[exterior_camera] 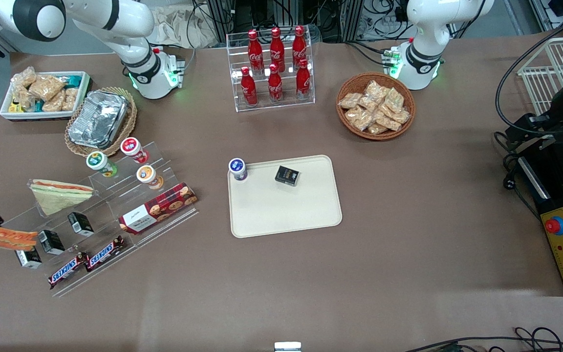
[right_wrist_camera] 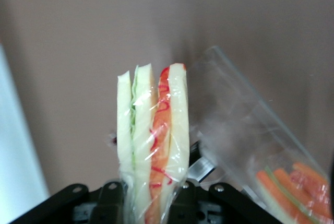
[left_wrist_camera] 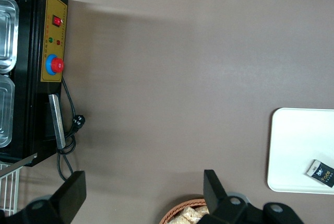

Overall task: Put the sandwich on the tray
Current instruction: 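Lift the sandwich out of the rack with the right gripper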

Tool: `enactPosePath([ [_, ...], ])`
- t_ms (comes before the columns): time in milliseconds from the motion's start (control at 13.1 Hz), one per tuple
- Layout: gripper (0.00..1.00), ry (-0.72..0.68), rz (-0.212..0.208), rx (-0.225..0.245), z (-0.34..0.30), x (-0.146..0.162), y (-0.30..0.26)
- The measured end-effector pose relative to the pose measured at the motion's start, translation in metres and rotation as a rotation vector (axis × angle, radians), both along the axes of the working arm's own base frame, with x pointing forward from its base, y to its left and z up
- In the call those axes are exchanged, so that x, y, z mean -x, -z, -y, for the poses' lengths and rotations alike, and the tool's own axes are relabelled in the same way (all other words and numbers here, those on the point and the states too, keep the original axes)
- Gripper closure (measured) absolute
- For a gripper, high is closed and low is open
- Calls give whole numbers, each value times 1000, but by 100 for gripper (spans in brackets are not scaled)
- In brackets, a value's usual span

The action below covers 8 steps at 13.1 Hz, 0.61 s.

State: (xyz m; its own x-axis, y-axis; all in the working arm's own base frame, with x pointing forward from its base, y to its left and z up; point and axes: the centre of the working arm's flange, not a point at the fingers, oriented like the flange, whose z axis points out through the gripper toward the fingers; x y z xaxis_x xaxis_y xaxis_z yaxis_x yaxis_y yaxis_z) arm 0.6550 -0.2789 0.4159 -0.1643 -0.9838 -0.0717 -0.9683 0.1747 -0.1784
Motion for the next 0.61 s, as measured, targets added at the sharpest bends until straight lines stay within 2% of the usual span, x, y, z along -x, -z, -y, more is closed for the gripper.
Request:
enactPosePath([
  [153,81,-71,63,23,-12,-6,-41],
  [229,81,-147,80,30,-23,-7,-60],
  [459,81,-388,80,23,-76,-6,-98],
  [611,81,-610,60,19,-123,-6,-111],
])
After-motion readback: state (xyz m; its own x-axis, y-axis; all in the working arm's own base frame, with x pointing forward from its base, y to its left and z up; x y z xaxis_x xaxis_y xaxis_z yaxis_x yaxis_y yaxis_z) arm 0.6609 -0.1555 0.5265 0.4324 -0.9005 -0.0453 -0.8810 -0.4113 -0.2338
